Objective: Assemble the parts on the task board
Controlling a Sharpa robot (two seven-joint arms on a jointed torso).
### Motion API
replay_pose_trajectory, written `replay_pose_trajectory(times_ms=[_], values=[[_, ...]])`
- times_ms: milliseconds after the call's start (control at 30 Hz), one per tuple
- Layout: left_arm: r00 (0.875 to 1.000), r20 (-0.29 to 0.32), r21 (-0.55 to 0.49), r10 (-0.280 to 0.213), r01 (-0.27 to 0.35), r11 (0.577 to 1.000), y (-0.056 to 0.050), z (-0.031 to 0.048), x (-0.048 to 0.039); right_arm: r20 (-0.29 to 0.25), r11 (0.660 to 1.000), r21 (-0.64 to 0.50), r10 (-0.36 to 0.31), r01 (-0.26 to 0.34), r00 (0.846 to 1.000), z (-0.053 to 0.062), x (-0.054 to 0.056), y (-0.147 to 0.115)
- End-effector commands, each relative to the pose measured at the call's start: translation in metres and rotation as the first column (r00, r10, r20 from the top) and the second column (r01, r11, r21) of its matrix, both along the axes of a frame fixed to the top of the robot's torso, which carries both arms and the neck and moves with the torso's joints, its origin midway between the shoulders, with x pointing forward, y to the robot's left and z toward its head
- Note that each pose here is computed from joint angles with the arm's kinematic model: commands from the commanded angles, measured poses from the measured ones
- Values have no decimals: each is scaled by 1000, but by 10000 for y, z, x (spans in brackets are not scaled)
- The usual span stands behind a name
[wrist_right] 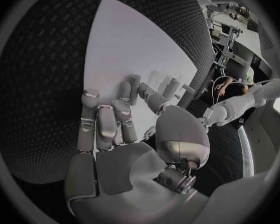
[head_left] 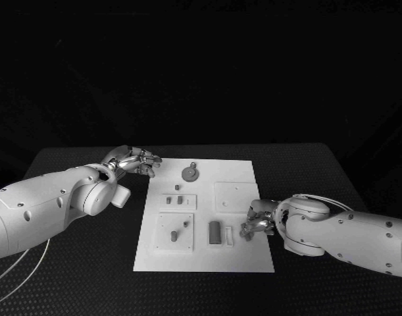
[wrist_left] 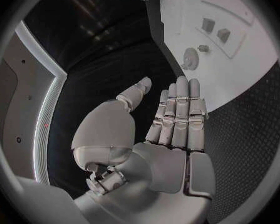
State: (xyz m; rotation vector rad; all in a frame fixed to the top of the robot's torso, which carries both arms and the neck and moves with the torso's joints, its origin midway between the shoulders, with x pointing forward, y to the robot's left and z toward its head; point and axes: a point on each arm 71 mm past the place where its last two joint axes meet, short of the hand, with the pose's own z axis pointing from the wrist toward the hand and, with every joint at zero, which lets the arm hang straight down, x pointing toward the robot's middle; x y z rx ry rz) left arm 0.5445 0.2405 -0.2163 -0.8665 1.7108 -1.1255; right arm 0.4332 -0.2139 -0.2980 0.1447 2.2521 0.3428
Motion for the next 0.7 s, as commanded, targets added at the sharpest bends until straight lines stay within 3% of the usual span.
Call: replay_pose_trajectory(times_ms=[33,333,700], values=[[1000,-2,-11,-14,14,1000,-17,5,-5,-88,986,150,-53,66,995,-80,-116,47],[1000,-1,-10,-13,13,1000,-16,5,-3,-110,960,245,-115,139,987,20,-157,51],[1000,-2,-11,-15,15,1000,-21,5,-4,-135,960,249,-94,126,986,12,-177,126]])
